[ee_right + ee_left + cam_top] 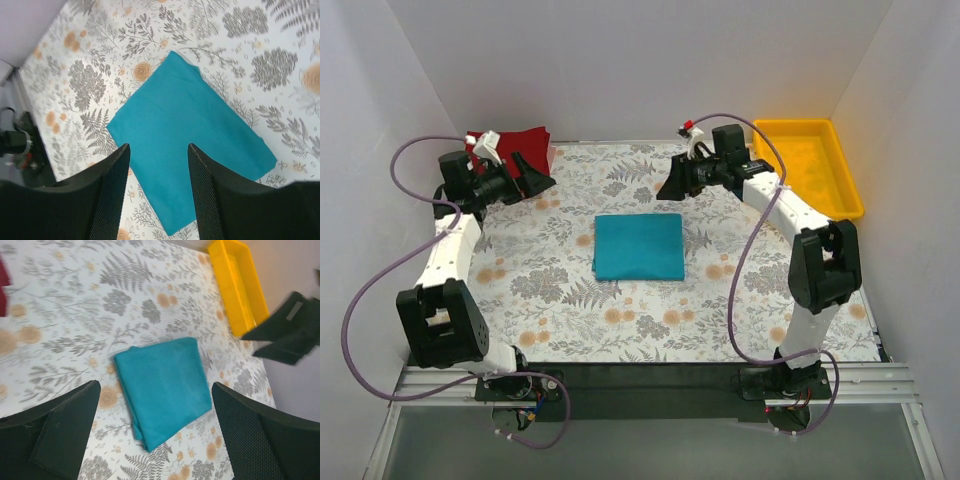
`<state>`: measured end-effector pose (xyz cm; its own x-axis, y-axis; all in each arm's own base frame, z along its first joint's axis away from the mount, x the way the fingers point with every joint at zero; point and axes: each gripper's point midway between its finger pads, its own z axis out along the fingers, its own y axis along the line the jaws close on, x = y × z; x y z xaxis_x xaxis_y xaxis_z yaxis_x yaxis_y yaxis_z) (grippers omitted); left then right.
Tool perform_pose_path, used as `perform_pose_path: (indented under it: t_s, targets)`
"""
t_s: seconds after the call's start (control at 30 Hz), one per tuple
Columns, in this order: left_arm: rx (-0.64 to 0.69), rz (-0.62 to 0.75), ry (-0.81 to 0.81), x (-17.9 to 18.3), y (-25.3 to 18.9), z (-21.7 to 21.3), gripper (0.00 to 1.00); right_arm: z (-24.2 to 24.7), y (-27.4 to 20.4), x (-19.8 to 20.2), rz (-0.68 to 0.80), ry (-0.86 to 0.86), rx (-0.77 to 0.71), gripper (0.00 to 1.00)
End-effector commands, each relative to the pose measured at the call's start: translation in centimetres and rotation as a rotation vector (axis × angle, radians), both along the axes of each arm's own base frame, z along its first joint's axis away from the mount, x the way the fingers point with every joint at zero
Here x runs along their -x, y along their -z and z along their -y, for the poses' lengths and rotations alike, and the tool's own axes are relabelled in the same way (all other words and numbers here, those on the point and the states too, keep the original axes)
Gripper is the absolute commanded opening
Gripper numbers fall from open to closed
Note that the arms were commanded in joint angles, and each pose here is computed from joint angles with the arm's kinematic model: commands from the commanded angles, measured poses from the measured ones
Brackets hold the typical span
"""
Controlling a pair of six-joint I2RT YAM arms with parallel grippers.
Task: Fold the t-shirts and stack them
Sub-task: Fold the tshirt
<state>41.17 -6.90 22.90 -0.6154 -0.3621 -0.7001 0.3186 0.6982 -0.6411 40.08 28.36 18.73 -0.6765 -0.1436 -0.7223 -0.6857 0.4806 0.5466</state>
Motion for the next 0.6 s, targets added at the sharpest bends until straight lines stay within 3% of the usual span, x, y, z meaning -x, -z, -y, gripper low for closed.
perform_pose_path:
  t_s: [0.0,0.1,0.23,0.57]
  targets:
    - [-0.063,-0.104,-0.114,2.2,0.7,-2.5,0.94,-1.8,0.8,3.7,0.198,-0.108,0.276,0.57]
    - [-0.098,-0.136,-0.175,3.9,0.5,-3.6,0.94,-4.1,2.2,6.8,0.344,-0.184,0.459,0.56]
    - [-0.109,-0.291,-0.274,5.5,3.0,-5.0,0.95,-8.5,4.4,11.3,0.425,-0.3,0.557,0.56]
    - [-0.079,-0.44,-0.284,6.2,7.3,-5.0,0.95,-14.0,10.5,14.9,0.519,-0.409,0.753,0.44]
